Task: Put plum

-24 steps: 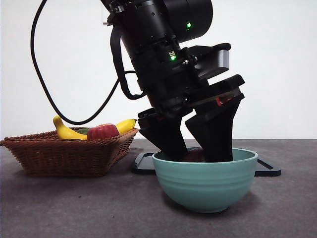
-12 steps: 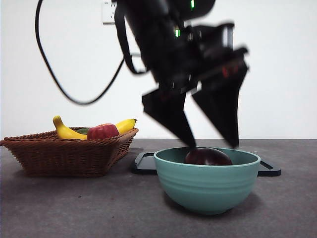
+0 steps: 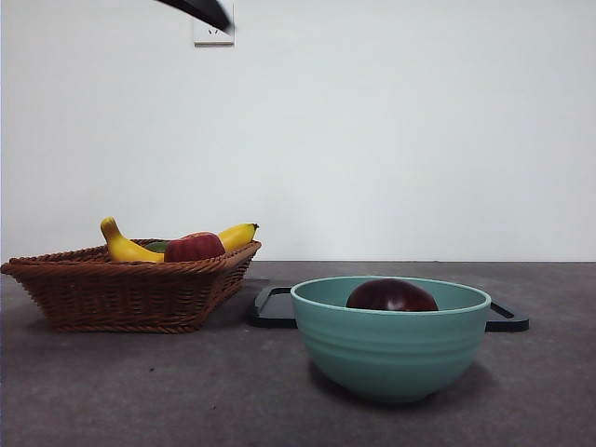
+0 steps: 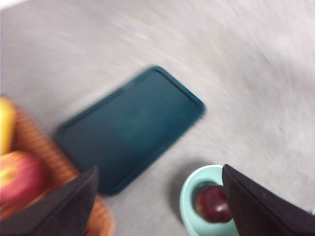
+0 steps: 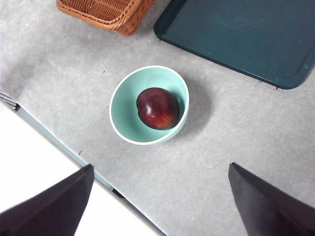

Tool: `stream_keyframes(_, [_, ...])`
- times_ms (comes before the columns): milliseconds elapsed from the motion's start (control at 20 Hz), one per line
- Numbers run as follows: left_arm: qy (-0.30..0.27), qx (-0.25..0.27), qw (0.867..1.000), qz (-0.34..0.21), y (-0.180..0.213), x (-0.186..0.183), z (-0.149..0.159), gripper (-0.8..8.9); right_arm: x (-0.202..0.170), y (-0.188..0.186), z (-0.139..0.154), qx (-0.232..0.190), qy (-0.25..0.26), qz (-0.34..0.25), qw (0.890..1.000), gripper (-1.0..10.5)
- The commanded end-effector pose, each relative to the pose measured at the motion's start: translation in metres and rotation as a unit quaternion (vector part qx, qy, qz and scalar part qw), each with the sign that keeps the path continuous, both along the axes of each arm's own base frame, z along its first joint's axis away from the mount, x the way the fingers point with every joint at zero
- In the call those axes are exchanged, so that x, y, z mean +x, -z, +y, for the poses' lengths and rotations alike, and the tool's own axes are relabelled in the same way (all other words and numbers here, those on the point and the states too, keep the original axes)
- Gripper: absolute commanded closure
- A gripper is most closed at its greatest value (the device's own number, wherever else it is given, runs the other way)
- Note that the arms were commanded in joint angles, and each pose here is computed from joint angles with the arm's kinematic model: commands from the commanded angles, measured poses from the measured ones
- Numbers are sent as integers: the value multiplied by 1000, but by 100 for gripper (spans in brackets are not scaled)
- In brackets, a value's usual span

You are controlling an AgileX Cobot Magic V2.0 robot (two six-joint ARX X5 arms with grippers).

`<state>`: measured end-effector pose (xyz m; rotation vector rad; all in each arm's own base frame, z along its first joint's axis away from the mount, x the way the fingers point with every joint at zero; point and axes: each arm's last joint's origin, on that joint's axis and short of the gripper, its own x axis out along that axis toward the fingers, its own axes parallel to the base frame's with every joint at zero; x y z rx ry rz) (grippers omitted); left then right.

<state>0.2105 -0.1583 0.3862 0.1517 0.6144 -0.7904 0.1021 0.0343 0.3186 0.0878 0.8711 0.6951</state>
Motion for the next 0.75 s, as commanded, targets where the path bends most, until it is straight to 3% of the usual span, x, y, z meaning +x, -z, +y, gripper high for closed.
stream_keyframes(50, [0, -26, 1000, 12, -3, -6, 22, 408, 1, -6, 1, 5, 1, -9, 1000, 509])
stream_keyframes(350, [19, -46, 997, 66, 48, -48, 60, 408, 1, -6, 1, 5, 2, -10, 1000, 509])
stream_keyframes(600, [76, -72, 983, 148, 91, -70, 65, 409, 1, -6, 1, 5, 2, -10, 1000, 509])
stream_keyframes(750, [83, -70, 980, 166, 96, -73, 65, 410, 1, -6, 1, 6, 3, -6, 1000, 509])
